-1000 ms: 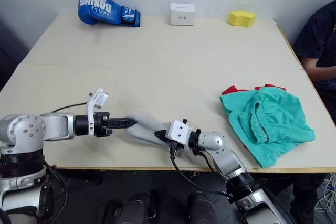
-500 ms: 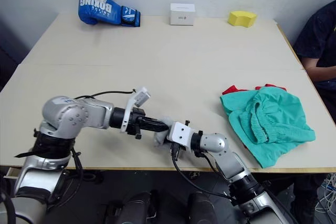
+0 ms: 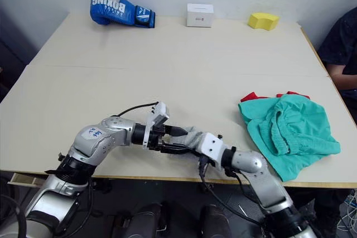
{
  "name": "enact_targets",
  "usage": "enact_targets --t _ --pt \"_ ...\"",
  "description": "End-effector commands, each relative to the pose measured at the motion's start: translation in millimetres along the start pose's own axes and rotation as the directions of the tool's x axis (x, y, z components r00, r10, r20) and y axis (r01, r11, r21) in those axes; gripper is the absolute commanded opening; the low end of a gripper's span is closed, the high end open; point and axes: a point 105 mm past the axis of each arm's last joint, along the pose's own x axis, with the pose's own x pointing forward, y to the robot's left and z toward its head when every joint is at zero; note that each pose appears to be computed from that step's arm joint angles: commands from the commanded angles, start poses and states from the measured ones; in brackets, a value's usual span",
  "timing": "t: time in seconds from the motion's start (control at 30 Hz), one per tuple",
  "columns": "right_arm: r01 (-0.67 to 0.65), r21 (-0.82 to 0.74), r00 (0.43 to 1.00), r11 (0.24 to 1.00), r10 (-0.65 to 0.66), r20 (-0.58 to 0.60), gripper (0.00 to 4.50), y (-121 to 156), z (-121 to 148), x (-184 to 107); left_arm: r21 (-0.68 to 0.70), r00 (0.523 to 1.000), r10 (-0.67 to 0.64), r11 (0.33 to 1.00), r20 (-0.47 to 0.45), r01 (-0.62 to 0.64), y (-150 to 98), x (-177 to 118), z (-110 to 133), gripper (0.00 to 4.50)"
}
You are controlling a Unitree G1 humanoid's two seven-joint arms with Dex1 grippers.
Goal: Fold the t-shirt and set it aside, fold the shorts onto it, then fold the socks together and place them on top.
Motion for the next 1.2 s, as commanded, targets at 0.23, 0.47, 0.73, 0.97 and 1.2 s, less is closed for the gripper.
enact_targets --t 0.23,0.47,0.73,0.97,1.2 --pt "0.091 0.016 0.996 0.996 -0.091 -0.011 0.00 -38.4 -1.2 -66.2 0.262 0.975 -0.084 0.965 0.205 0.029 -9.7 -33.2 40.0 4.48" --pt "0.144 -0.002 0.965 0.990 -0.140 0.221 0.00 -68.5 52.9 -60.7 0.311 0.989 0.051 0.946 0.139 -0.092 17.5 -44.7 19.9 2.89" --pt "-0.002 -0.062 0.958 0.998 0.020 0.286 0.00 -26.8 67.8 8.6 0.374 0.993 0.087 0.921 0.083 -0.112 14.6 -13.8 -6.9 0.32" --pt "0.029 -0.133 0.991 0.991 -0.010 0.137 0.00 -9.5 16.7 40.7 0.355 0.983 0.167 0.926 -0.073 -0.131 15.4 -5.7 -51.6 0.04" --pt "0.251 -0.025 0.964 0.968 -0.247 0.101 0.00 -46.1 -15.1 27.4 0.315 0.978 0.180 0.939 -0.104 -0.139 15.5 -1.8 -66.0 0.04"
